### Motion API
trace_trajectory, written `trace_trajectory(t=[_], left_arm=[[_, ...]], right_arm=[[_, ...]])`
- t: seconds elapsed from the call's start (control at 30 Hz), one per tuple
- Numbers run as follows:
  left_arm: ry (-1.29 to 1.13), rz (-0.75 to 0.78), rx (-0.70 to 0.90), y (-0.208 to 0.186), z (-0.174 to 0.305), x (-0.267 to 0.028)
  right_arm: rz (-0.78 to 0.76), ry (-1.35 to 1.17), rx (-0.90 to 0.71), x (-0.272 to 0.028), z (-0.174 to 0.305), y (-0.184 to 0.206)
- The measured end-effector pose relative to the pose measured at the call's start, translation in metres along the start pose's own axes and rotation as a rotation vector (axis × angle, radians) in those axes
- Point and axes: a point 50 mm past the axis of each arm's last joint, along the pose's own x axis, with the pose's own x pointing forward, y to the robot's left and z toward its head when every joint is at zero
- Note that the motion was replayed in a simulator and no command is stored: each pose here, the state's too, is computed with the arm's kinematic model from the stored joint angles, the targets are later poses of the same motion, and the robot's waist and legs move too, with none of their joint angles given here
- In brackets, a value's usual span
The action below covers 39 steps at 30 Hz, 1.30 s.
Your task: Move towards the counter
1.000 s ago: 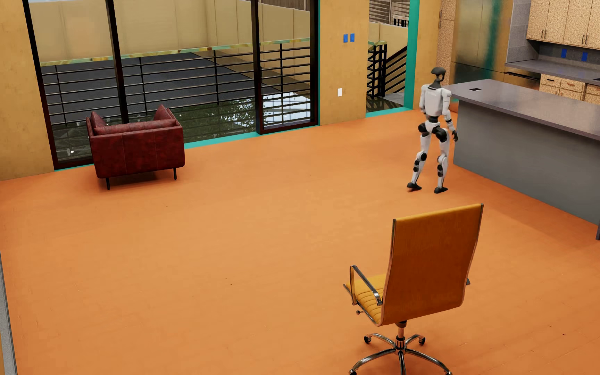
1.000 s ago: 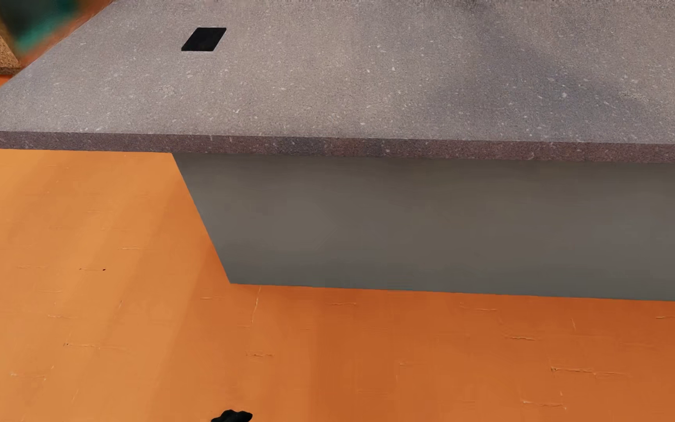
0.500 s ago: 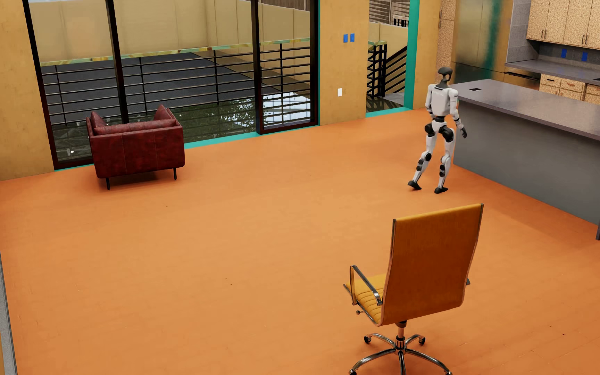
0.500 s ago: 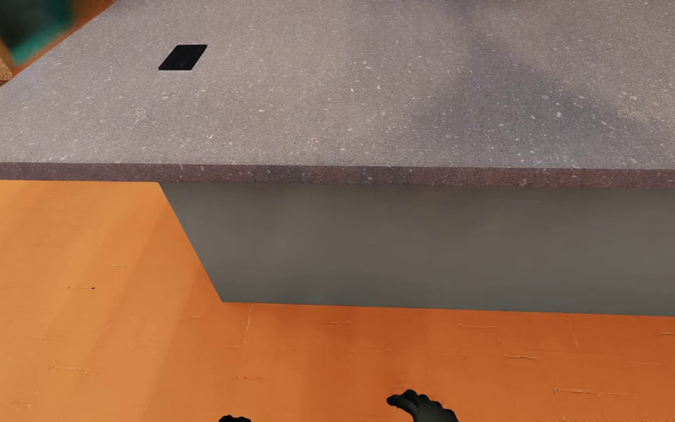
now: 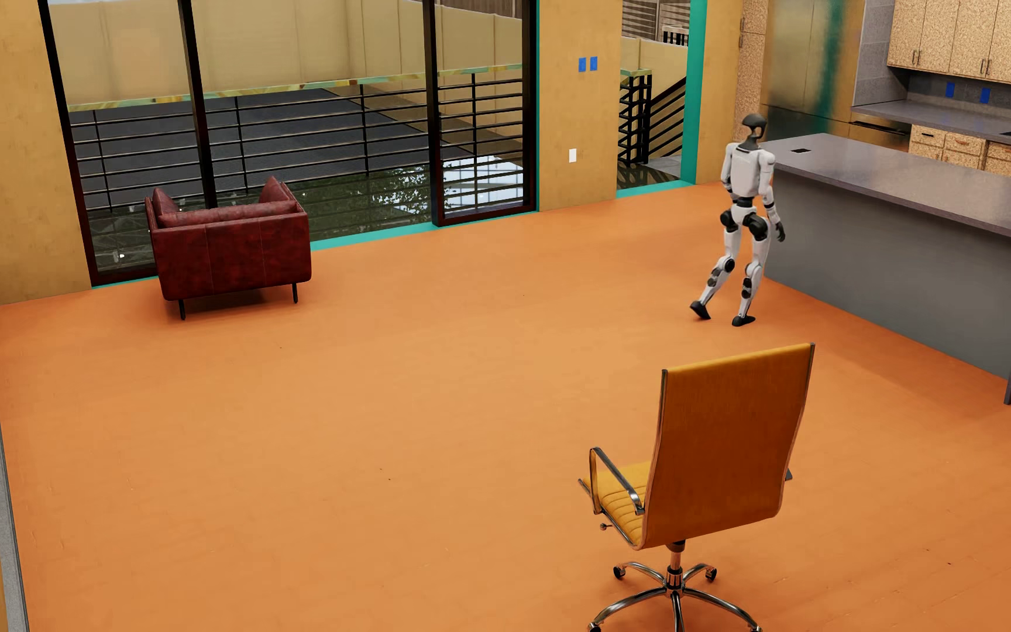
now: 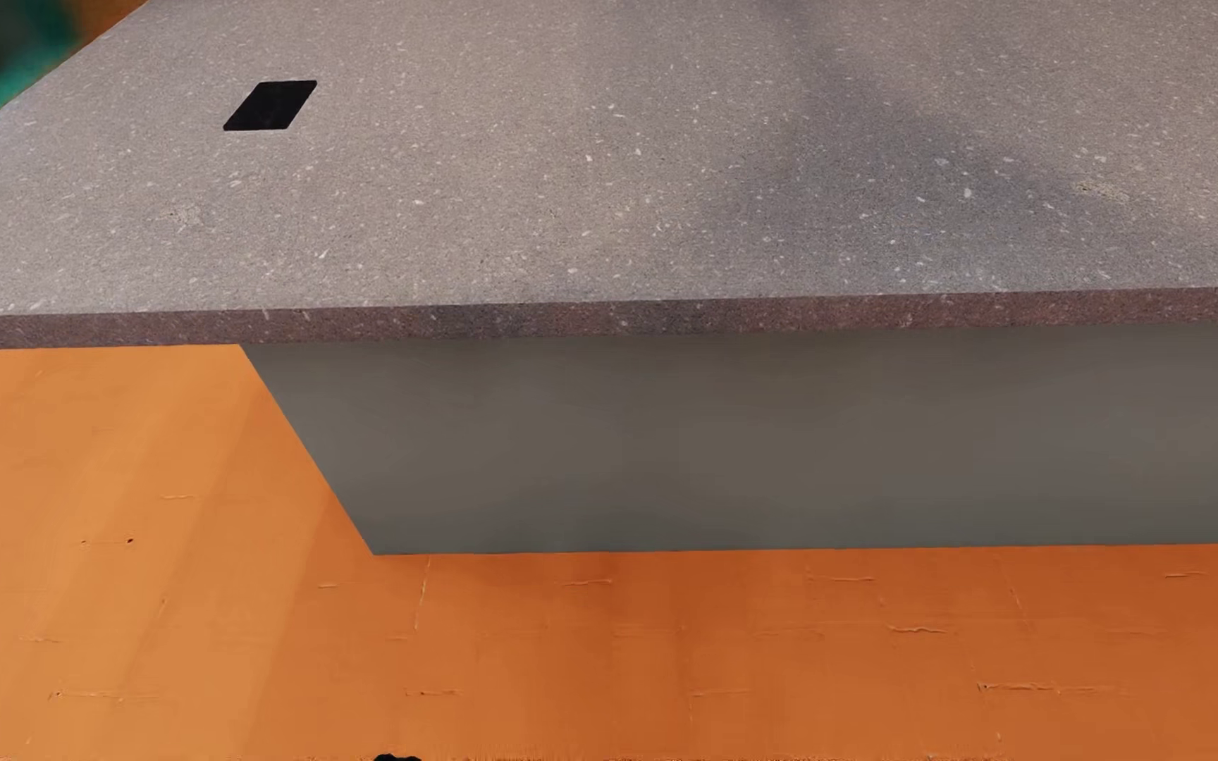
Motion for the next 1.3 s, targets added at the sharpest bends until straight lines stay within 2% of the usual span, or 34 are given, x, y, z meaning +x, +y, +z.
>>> trace_trajectory(t=[0.5, 0.77, 0.87, 0.97, 1.3], left_arm=[[-0.018, 0.046, -0.036, 0.005, 0.005, -0.002], [-0.016, 0.014, -0.017, 0.0, 0.009, 0.0], [-0.034, 0.033, -0.026, 0.004, 0.014, 0.002], [-0.033, 0.058, -0.07, 0.005, 0.014, 0.001], [0.036, 0.008, -0.017, -0.001, 0.0, 0.003]], right_arm=[[-0.114, -0.143, 0.008, 0.01, 0.039, -0.037], [-0.104, -0.076, 0.034, 0.006, 0.022, -0.022], [-0.17, 0.01, -0.002, 0.0, 0.012, -0.011], [-0.153, 0.027, -0.046, 0.0, 0.013, -0.004], [-0.288, -0.199, 0.047, 0.002, 0.058, -0.048]])
